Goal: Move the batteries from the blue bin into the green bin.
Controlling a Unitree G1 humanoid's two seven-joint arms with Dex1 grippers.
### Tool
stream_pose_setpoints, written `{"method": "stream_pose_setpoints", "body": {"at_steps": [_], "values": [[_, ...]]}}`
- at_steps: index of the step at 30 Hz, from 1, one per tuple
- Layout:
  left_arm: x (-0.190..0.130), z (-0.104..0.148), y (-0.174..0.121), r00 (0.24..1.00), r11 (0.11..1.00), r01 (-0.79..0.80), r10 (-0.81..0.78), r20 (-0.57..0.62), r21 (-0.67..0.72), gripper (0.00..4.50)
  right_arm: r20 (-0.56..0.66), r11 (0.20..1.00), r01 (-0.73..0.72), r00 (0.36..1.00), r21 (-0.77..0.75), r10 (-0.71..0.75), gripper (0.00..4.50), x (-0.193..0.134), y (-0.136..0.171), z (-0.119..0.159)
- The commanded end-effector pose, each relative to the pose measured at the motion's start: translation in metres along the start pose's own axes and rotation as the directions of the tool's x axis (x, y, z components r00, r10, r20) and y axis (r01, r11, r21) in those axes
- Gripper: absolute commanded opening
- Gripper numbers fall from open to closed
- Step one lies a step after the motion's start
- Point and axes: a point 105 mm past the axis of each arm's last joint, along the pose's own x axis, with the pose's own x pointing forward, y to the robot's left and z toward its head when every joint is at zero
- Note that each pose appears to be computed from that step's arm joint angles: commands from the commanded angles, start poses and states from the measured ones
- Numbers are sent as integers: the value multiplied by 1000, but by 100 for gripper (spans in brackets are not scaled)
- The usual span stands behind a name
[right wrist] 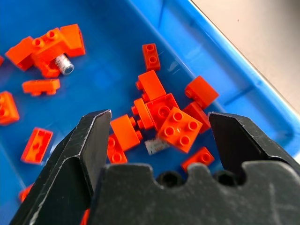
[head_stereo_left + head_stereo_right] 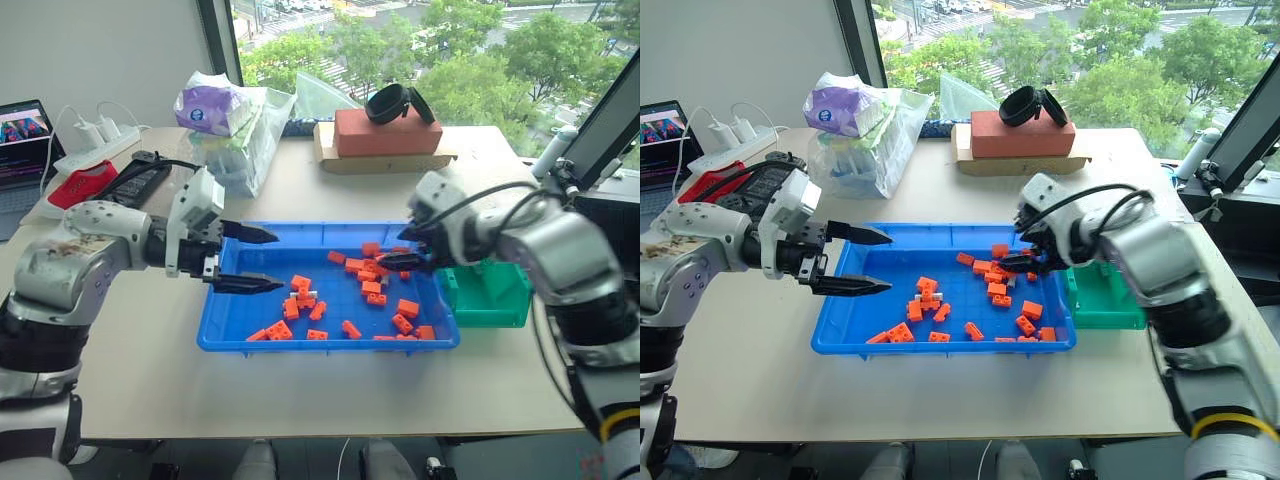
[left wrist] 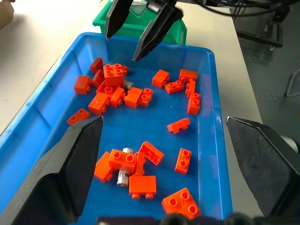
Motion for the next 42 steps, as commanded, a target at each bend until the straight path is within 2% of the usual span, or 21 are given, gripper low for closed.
{"method": "stream_pose_setpoints", "body": {"at_steps": [1,7,18,19,21,23,25,26,32,37,42], "values": [[-8,13,-2,999,997,-48,48,14,60,450,10,997,75,997,14,-75,388,-2,-13,5],[-11,14,10,989,987,-145,144,21,73,450,-47,995,89,995,38,-87,388,11,-15,-13],[-10,11,6,992,988,-126,126,-3,90,450,-69,995,78,995,55,-75,388,34,-11,-22],[-10,12,4,993,989,-117,118,1,91,450,-78,996,81,994,48,-77,338,35,-10,-24],[-10,13,2,994,989,-108,108,4,102,450,-88,996,88,992,34,-85,274,36,-11,-26],[-12,13,2,993,987,-117,117,6,107,450,-79,996,83,994,28,-81,216,35,-10,-24],[-14,13,3,992,986,-123,123,11,108,450,-71,996,88,994,17,-86,186,33,-11,-20],[-14,13,3,992,986,-129,128,14,104,450,-60,996,94,994,6,-93,155,30,-12,-14],[-21,14,4,986,982,-165,164,19,94,450,54,996,53,997,-78,-48,147,23,-1,35],[-26,15,3,981,976,-196,195,18,90,450,93,993,6,996,-120,5,147,33,12,55],[-36,9,3,966,964,-255,257,-22,80,450,88,982,-75,992,-170,91,147,66,32,60]]}}
